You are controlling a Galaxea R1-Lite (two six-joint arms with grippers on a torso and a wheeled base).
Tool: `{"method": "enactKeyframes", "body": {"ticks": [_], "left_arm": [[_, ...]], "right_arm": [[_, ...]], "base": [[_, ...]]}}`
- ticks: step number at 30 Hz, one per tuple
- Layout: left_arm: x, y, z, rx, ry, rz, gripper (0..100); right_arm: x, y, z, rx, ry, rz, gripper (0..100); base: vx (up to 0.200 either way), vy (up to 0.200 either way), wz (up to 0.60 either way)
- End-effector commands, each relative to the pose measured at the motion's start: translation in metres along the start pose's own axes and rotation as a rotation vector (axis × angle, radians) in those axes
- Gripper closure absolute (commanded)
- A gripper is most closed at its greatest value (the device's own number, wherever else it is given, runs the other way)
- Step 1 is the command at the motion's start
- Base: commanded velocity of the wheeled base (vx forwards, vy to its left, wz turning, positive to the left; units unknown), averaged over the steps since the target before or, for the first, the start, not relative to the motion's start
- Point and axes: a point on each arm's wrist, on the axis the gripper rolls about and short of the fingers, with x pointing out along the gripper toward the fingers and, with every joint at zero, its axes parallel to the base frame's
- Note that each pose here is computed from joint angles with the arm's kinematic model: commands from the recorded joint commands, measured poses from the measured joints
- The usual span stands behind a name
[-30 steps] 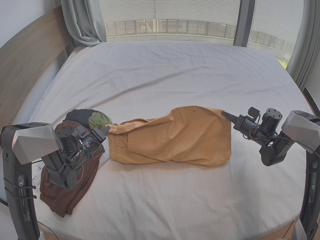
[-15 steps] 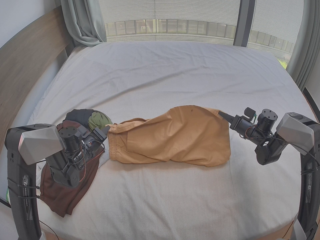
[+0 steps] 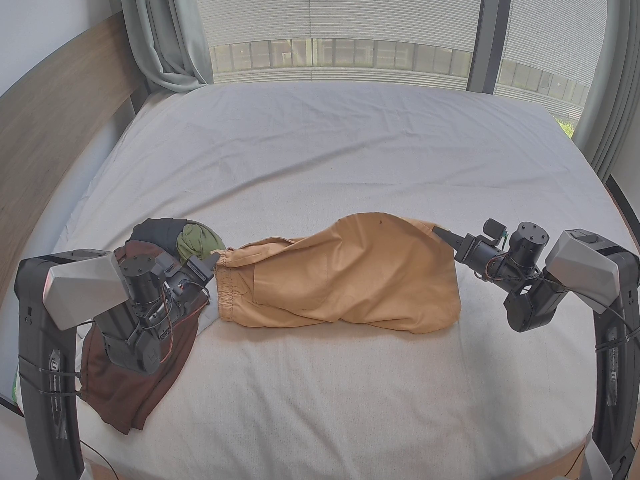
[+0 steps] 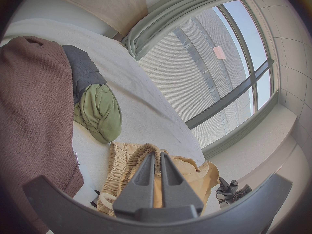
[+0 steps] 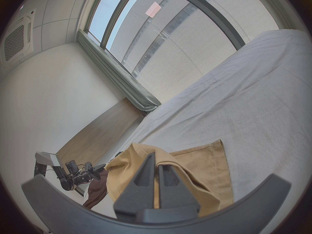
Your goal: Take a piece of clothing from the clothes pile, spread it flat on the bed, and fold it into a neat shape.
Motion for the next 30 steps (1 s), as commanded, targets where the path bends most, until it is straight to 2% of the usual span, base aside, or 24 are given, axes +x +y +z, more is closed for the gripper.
{"method": "enactKeyframes", "body": {"ticks": [1, 2, 3, 4, 5, 12, 16, 21, 22, 25, 26, 30], "left_arm": [[0.000, 0.002, 0.000, -0.002, 0.001, 0.004, 100], [0.000, 0.002, 0.000, 0.000, 0.001, 0.004, 100], [0.000, 0.003, 0.000, -0.001, 0.002, 0.005, 100], [0.000, 0.003, 0.000, -0.001, 0.003, 0.004, 100], [0.000, 0.003, 0.000, -0.001, 0.004, 0.005, 0], [0.004, -0.002, 0.006, 0.007, -0.028, -0.014, 0], [-0.004, -0.020, 0.019, 0.022, -0.054, -0.041, 0], [-0.023, -0.040, 0.026, 0.021, -0.036, -0.063, 0], [-0.036, -0.051, 0.027, 0.020, 0.010, -0.095, 0], [-0.048, -0.060, 0.033, 0.027, 0.041, -0.138, 0], [-0.060, -0.068, 0.040, 0.029, 0.070, -0.174, 0], [-0.080, -0.076, 0.043, 0.055, 0.108, -0.199, 0]], "right_arm": [[0.001, -0.001, -0.002, 0.002, 0.003, 0.000, 100], [0.000, -0.002, -0.002, 0.002, 0.002, -0.002, 100], [0.001, -0.001, -0.001, 0.000, 0.000, 0.000, 0], [0.000, -0.002, -0.002, 0.000, 0.000, 0.000, 0], [0.001, -0.002, -0.001, -0.002, -0.003, 0.002, 0], [0.002, -0.003, 0.000, -0.010, -0.013, 0.009, 0], [-0.010, 0.012, 0.003, -0.005, -0.004, 0.007, 0], [-0.024, 0.029, 0.004, 0.005, 0.019, -0.002, 0], [-0.036, 0.043, 0.006, 0.005, 0.033, -0.007, 0], [-0.050, 0.054, 0.004, 0.017, 0.054, -0.020, 0], [-0.065, 0.064, -0.001, 0.041, 0.086, -0.038, 0], [-0.081, 0.077, -0.009, 0.033, 0.134, -0.053, 0]], "base": [[0.000, 0.000, 0.00], [0.000, 0.000, 0.00], [0.000, 0.000, 0.00], [0.000, 0.000, 0.00], [0.000, 0.000, 0.00], [0.000, 0.000, 0.00], [0.000, 0.000, 0.00], [0.000, 0.000, 0.00], [0.000, 0.000, 0.00], [0.000, 0.000, 0.00], [0.000, 0.000, 0.00], [0.000, 0.000, 0.00]]}}
